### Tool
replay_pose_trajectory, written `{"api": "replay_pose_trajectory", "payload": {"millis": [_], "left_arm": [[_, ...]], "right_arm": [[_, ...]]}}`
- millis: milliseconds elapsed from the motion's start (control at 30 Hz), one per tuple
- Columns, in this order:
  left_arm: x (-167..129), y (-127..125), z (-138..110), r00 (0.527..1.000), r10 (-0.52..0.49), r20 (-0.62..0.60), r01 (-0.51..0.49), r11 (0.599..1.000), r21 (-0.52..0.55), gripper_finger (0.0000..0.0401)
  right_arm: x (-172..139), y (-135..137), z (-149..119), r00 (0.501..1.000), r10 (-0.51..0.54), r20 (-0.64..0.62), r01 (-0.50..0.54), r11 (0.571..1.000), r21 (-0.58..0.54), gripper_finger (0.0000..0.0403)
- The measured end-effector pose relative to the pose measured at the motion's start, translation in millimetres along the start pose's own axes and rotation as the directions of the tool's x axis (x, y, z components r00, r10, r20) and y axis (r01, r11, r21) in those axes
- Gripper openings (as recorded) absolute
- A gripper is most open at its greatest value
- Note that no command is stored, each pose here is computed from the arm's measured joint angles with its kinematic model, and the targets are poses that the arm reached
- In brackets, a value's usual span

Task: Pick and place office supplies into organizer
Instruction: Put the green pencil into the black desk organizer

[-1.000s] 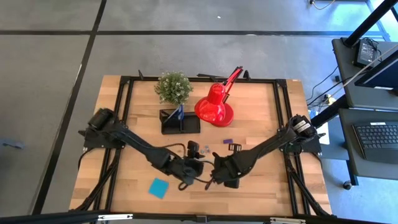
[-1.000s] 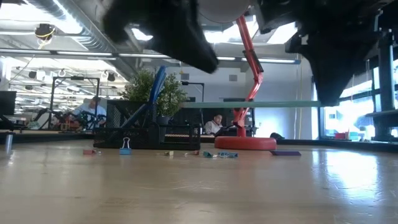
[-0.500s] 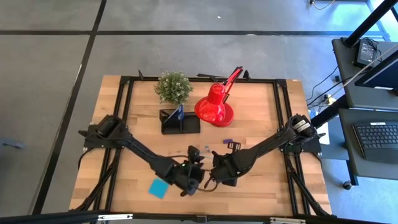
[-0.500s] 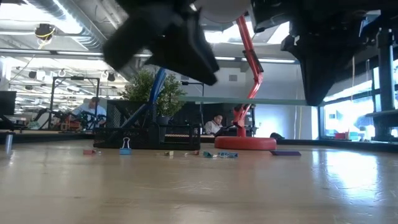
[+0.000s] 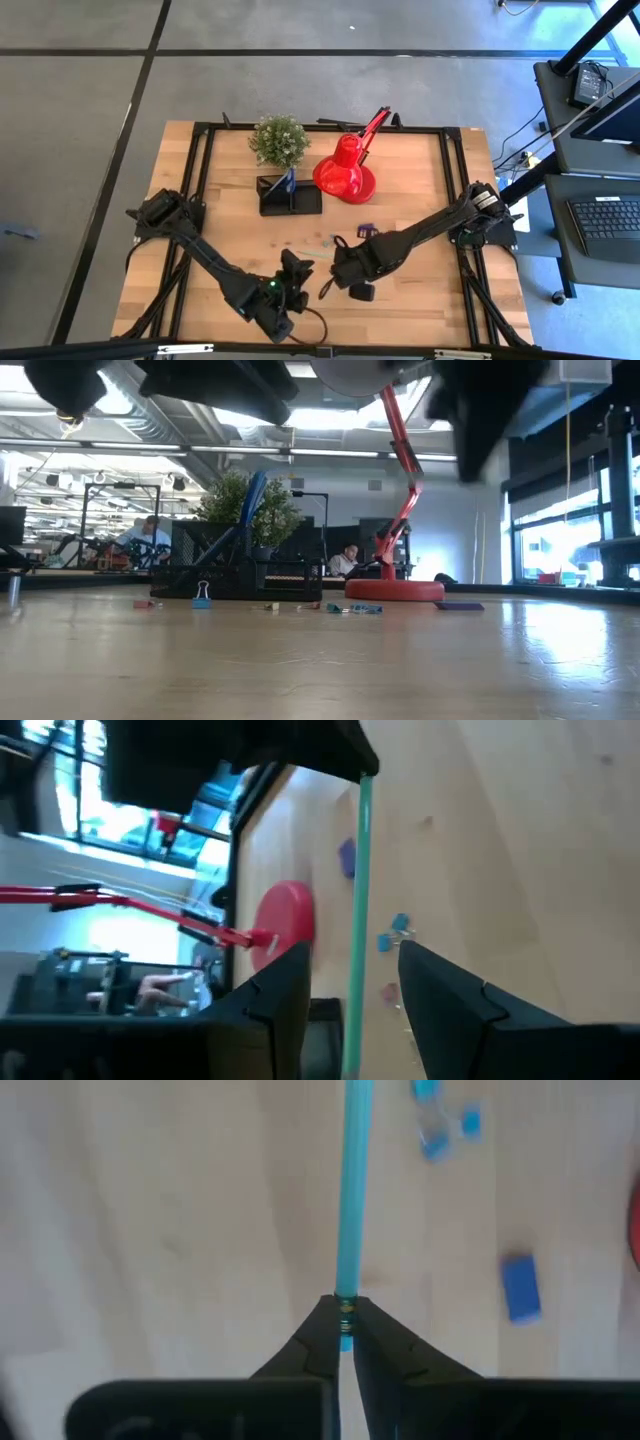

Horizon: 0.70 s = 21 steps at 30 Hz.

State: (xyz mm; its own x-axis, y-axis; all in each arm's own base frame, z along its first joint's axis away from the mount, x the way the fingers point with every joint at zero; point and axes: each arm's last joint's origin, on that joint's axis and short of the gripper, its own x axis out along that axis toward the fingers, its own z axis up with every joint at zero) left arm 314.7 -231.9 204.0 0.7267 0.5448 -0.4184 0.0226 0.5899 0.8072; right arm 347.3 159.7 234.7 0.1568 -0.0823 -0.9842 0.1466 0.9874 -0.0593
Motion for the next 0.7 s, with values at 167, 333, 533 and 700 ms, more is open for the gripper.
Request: {"api": "replay_pose_trajectory", "payload": {"millis": [167,333,533,700], "left_arm": [[0.1,2.4,3.1,0.996,0.086,0.013,-0.087,0.991,0.101,0.0147],[-1.9,4.0,4.0,0.984,0.178,0.015,-0.178,0.964,0.197,0.0147],[-10.4,3.0,4.4,0.959,0.282,0.026,-0.279,0.923,0.264,0.0147],[-9.7,3.6,4.3,0.956,0.292,0.024,-0.289,0.924,0.251,0.0147]], "right_arm": [[-29.4,-3.9,22.7,0.989,0.125,0.085,-0.128,0.991,0.031,0.0021],[-52.1,-13.0,38.1,0.964,0.237,0.12,-0.246,0.967,0.071,0.0021],[-65.1,-21.1,47.4,0.94,0.313,0.139,-0.33,0.935,0.128,0.0021],[-67.7,-18.5,50.5,0.921,0.352,0.167,-0.373,0.921,0.117,0.0021]]}}
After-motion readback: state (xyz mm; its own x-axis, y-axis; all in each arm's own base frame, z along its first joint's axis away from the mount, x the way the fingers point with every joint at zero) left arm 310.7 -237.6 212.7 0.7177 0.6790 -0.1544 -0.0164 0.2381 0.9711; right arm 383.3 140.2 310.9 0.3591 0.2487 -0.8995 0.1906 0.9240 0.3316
